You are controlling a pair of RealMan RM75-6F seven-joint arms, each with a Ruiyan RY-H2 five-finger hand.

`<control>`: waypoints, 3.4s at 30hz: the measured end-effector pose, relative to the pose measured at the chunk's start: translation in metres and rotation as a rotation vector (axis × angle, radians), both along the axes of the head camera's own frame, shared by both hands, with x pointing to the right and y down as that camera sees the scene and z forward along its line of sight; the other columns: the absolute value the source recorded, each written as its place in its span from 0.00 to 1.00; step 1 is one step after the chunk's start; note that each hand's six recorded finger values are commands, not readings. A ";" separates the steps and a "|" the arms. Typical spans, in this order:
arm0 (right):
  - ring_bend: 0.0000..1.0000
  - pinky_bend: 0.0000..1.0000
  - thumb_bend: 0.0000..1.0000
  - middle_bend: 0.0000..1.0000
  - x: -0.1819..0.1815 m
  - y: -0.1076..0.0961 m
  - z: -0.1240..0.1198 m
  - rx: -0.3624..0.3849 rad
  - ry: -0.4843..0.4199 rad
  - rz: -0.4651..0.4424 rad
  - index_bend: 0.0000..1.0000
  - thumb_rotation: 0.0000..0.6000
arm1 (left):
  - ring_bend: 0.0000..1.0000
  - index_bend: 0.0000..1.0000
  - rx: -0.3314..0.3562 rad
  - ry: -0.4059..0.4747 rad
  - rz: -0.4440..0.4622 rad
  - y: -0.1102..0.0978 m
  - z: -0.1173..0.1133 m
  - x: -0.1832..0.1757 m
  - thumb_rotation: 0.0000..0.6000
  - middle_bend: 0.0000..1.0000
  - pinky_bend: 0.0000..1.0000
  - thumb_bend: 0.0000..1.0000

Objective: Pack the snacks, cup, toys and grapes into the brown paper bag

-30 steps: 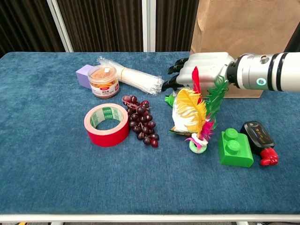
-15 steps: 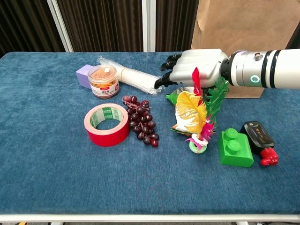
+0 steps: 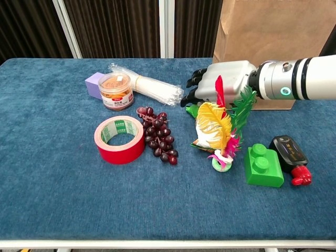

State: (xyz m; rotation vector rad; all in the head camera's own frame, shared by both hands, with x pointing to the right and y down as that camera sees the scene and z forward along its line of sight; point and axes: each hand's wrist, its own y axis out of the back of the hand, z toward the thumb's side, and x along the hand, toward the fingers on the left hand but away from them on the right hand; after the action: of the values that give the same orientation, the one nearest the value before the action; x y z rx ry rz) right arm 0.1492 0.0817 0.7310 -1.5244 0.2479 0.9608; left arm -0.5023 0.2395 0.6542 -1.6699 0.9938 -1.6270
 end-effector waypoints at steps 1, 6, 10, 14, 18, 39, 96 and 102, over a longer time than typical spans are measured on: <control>0.05 0.06 0.00 0.21 -0.001 0.001 0.002 -0.002 0.001 -0.001 0.13 1.00 | 0.03 0.14 0.000 -0.001 -0.001 0.000 0.000 0.000 1.00 0.13 0.17 0.23; 0.05 0.07 0.00 0.21 -0.005 0.006 0.008 -0.012 -0.003 -0.003 0.15 1.00 | 0.03 0.14 0.001 -0.002 -0.004 0.001 0.000 -0.001 1.00 0.13 0.17 0.23; 0.10 0.12 0.00 0.26 -0.004 0.005 0.010 -0.007 0.002 -0.003 0.26 1.00 | 0.03 0.14 -0.001 -0.003 -0.002 0.001 0.001 -0.001 1.00 0.13 0.17 0.23; 0.18 0.22 0.00 0.33 0.001 0.004 0.014 0.000 0.017 0.001 0.42 1.00 | 0.03 0.14 -0.002 -0.006 -0.003 0.001 0.001 -0.002 1.00 0.13 0.17 0.23; 0.27 0.33 0.00 0.42 0.003 0.005 0.020 0.001 0.031 0.009 0.55 1.00 | 0.03 0.14 -0.001 -0.009 -0.004 0.001 0.001 -0.002 1.00 0.13 0.17 0.23; 0.45 0.49 0.16 0.59 -0.026 -0.026 -0.035 0.165 -0.209 0.082 0.76 1.00 | 0.03 0.14 -0.011 -0.001 -0.007 0.002 0.003 0.000 1.00 0.13 0.17 0.23; 0.45 0.47 0.26 0.59 0.091 -0.146 -0.223 1.096 -0.128 0.475 0.76 1.00 | 0.03 0.14 -0.020 0.028 0.015 0.006 0.005 0.007 1.00 0.13 0.17 0.23; 0.45 0.47 0.26 0.59 0.095 -0.147 -0.202 1.066 -0.095 0.478 0.76 1.00 | 0.03 0.14 -0.018 0.028 0.013 0.006 0.005 0.006 1.00 0.13 0.17 0.23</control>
State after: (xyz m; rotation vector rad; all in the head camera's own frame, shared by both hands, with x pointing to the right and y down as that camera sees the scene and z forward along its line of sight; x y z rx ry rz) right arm 0.2440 -0.0652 0.5287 -0.6216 -0.6472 1.1125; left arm -0.4962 0.2459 0.6590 -1.7125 0.9830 -1.6129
